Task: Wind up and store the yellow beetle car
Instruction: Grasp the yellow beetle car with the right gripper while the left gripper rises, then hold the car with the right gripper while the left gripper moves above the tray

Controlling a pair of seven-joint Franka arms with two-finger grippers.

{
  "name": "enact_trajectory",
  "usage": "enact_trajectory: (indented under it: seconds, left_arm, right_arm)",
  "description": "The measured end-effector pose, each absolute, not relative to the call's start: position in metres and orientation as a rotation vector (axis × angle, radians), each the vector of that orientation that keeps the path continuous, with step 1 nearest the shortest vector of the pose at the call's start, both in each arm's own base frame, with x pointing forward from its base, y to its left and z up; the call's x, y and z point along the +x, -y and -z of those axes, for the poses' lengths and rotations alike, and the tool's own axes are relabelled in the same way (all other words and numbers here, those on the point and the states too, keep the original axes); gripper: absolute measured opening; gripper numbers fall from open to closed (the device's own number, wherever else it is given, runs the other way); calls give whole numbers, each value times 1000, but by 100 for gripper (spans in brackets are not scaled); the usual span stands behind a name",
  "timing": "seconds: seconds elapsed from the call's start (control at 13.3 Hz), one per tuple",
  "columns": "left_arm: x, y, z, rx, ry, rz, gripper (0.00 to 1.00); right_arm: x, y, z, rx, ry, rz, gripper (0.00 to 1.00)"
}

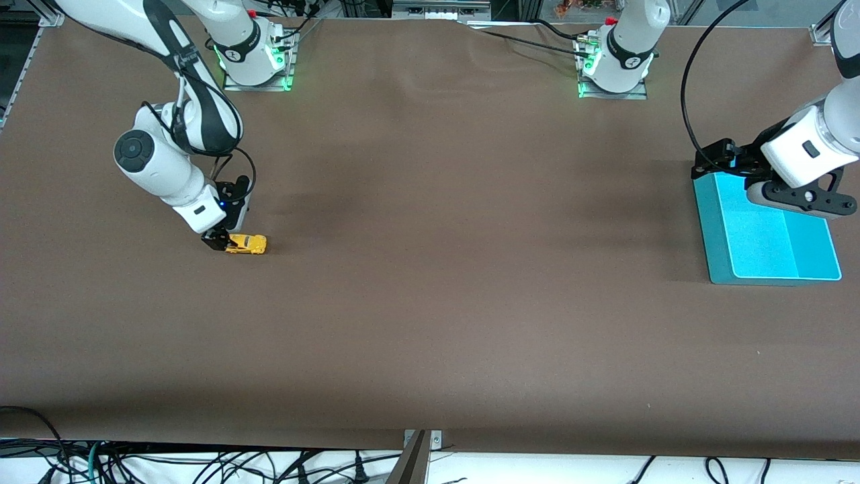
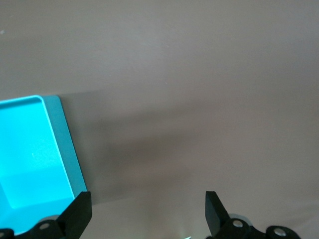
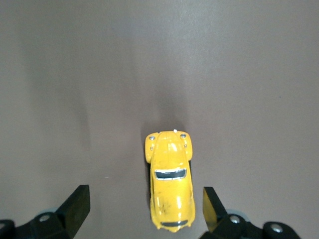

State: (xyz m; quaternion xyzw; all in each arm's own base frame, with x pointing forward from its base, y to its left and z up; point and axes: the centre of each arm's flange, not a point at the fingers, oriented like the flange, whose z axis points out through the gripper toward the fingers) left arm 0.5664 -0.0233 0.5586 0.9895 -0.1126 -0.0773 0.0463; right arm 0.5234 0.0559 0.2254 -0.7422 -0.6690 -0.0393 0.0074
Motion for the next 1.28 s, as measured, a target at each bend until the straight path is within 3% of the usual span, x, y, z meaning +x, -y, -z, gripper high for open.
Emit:
enact_trajectory:
  seconds: [0.38,0.53,0.6,0.68,0.9,1.05,1.28]
  left_arm:
    - [563,29,-557,2943,665,260,100]
    - [561,43,-558,2908,782,264,100]
    - [560,50,-558,2885,852,265,100]
    - [559,55,-558,2857,929,264,100]
    - [558,60,-558,2804,1054,264,100]
    - [558,63,-558,2792,1080,268,100]
    - [556,73,-553,2768,1117,295,100]
  right_arm:
    - [525,-52,-204,-2306,2116,156,100]
    - [526,-52,-199,-2297,2127,164,95]
    - [526,-52,-198,-2294,2130,164,87]
    - [526,-52,-198,-2291,2136,166,87]
    - [527,-52,-198,-2291,2146,183,54]
    - [530,-52,-202,-2277,2171,194,39]
    - [531,-56,-202,-2214,2261,182,39]
